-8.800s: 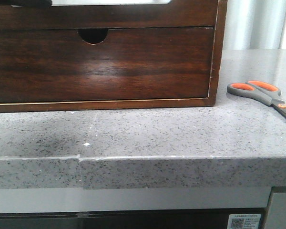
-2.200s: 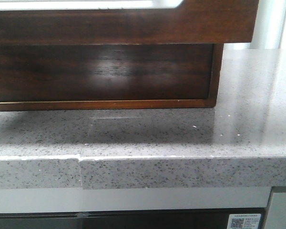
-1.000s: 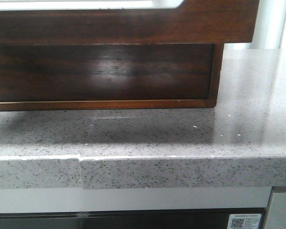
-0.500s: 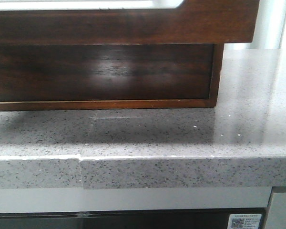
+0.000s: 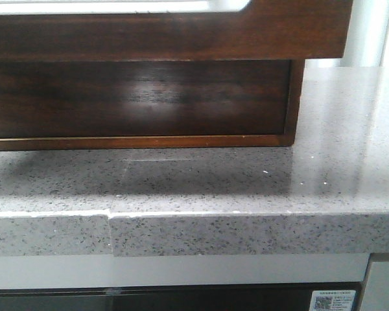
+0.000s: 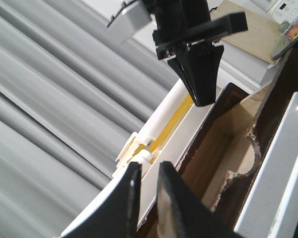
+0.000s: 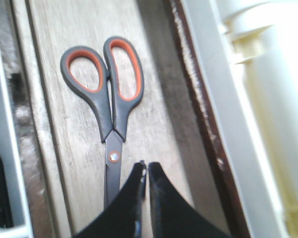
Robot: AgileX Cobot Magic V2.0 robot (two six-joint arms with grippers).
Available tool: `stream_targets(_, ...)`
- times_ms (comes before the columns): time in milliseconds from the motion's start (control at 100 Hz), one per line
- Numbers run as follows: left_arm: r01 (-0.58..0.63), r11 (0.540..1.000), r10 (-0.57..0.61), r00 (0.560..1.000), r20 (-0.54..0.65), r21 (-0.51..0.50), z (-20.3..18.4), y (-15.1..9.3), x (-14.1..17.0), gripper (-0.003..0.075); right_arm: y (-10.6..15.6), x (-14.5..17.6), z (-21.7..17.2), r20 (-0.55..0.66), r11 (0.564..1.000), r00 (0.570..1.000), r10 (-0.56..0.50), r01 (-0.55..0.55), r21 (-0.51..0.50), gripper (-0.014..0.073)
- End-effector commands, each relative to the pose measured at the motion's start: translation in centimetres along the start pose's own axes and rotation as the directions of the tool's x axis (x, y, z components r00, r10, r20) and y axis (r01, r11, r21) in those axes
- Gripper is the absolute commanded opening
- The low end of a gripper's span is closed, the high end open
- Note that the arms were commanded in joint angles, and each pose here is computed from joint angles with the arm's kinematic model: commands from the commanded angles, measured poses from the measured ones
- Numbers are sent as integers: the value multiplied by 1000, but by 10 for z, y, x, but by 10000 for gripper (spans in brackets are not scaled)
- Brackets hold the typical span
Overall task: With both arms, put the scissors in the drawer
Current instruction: 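Lower the scissors into the drawer and open the right gripper, then push the drawer closed away from the robot with the left gripper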
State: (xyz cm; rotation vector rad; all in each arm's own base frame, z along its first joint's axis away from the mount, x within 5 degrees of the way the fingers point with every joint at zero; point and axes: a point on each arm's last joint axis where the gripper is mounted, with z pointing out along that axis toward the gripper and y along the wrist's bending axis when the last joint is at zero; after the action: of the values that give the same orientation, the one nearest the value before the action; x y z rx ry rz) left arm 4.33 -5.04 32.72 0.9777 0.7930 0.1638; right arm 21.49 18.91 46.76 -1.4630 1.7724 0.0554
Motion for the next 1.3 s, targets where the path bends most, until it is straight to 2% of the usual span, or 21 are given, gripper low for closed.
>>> stream_targets(0,67,997,-65,997,48,-32,0,9,-9,-22,-3,-5,-47,129,994,992,19,-33,104,-69)
stream_targets(220,223,971,-221,975,36,-90,-10,15,-8,-22,5,4,-104,238,980,968,80,-119,157,-50)
stream_targets(400,299,945,-303,953,-7,-133,-17,17,-4,-22,14,14,-150,350,957,923,156,-230,178,-48)
stream_targets(470,371,915,-381,924,-33,-158,-19,18,-1,-22,19,20,-163,382,952,911,153,-239,191,-48)
stream_targets(550,472,862,-488,871,-57,-184,-22,18,3,-22,26,29,-178,422,946,896,140,-247,210,-48)
stream_targets(630,515,834,-539,838,-88,-199,-24,16,7,-22,35,41,-188,459,939,879,131,-258,226,-48)
stream_targets(820,528,829,-545,836,-59,-183,-25,8,10,-22,60,73,-190,519,928,847,113,-277,250,-48)
stream_targets(890,555,814,-567,823,-29,-169,-26,2,12,-22,71,88,-186,546,922,831,104,-286,261,-47)
stream_targets(1080,670,725,-680,734,-7,-160,-30,-18,25,-21,102,129,-169,638,899,767,63,-322,299,-47)
stream_targets(1190,700,696,-713,700,-41,-161,-31,-30,34,-22,123,157,-150,643,897,763,62,-325,300,-47)
stream_targets(1290,744,647,-761,646,-69,-170,-32,-39,42,-22,140,180,-127,632,900,771,81,-330,286,-48)
